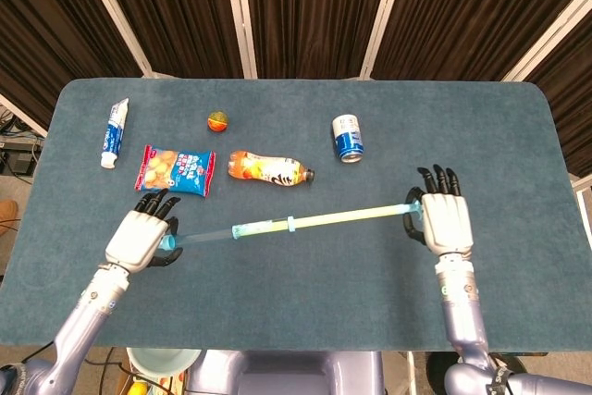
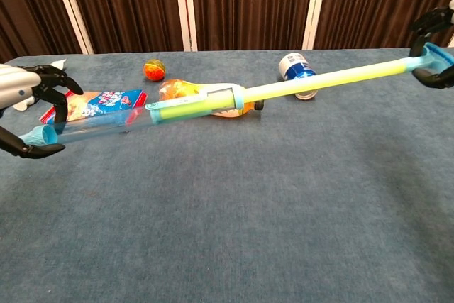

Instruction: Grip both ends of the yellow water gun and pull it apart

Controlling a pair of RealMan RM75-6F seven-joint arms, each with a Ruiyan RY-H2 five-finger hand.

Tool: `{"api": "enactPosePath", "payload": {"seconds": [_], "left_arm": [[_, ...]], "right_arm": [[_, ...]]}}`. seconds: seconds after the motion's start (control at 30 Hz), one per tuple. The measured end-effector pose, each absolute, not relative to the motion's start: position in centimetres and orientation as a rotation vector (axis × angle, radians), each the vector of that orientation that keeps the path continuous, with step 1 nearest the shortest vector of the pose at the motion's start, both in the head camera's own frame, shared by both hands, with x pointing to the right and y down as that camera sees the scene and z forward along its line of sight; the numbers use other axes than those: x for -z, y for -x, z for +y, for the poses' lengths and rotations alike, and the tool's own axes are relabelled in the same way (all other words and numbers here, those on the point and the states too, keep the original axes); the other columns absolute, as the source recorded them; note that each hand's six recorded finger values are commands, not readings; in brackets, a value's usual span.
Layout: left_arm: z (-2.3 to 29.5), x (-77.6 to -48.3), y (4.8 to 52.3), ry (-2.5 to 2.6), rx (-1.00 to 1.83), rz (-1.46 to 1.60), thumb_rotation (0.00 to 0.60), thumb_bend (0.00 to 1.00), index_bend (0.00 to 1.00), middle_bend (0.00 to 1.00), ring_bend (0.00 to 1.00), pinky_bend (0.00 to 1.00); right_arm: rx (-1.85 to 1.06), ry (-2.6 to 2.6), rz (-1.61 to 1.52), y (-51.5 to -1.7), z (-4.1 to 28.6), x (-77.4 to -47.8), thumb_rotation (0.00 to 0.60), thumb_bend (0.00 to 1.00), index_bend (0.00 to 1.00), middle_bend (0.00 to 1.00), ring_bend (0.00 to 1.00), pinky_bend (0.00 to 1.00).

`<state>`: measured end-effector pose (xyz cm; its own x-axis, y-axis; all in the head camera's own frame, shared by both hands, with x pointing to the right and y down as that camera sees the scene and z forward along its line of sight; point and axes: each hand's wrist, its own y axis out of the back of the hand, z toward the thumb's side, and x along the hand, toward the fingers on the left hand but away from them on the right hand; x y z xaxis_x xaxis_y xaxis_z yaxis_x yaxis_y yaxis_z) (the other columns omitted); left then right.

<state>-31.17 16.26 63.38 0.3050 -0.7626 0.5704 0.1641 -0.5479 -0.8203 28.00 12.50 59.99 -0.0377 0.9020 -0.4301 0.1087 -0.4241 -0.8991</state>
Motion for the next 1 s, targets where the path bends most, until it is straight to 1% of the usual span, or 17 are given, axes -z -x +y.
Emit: {"api": "enactPosePath", "payload": {"seconds": [0.17, 0.43, 0.8, 0.87, 0.93, 0.97, 1.0], "left_arm": [[16.5, -62.6, 32.4, 1.720, 1.383, 0.559, 0.600, 0.31, 0.57, 0.12, 0.00, 0.12], [16.5, -62.2, 34.0, 1.708, 1.406, 0.572, 0.600, 0.31, 0.57, 0.12, 0.00, 0.12], [16.5, -62.2, 34.4, 1.708, 1.410, 0.565, 0.600, 0.31, 0.56, 0.12, 0.00, 0.12], [16.5, -62.2, 34.4, 1.709, 1.409, 0.562, 0.600, 0.31, 0.55, 0.12, 0.00, 0.12], [16.5, -62.2, 34.4, 1.712, 1.410, 0.559, 0.600, 0.29, 0.50, 0.10, 0.00, 0.12], [16.5, -62.2, 34.4, 1.713, 1.410, 0.558, 0.600, 0.26, 0.44, 0.08, 0.00, 0.11], [16.6, -62.2, 34.4, 1.715, 1.410, 0.556, 0.600, 0.21, 0.36, 0.06, 0.00, 0.11]], "right_arm": [[-1.558, 1.553, -1.112, -29.8, 12.2, -59.7, 0.600, 0.63, 0.70, 0.16, 0.00, 0.00], [-1.600, 1.518, -1.141, -32.5, 12.1, -59.4, 0.600, 0.63, 0.70, 0.16, 0.00, 0.00], [-1.626, 1.505, -1.157, -34.0, 12.1, -59.1, 0.600, 0.62, 0.70, 0.16, 0.00, 0.00], [-1.637, 1.500, -1.157, -34.4, 12.1, -59.1, 0.600, 0.61, 0.69, 0.15, 0.00, 0.00], [-1.645, 1.501, -1.154, -34.6, 12.2, -59.1, 0.600, 0.56, 0.64, 0.13, 0.00, 0.00], [-1.648, 1.502, -1.151, -34.7, 12.2, -59.1, 0.600, 0.51, 0.58, 0.11, 0.00, 0.00], [-1.652, 1.503, -1.147, -34.8, 12.3, -59.1, 0.600, 0.44, 0.49, 0.08, 0.00, 0.00]]}}
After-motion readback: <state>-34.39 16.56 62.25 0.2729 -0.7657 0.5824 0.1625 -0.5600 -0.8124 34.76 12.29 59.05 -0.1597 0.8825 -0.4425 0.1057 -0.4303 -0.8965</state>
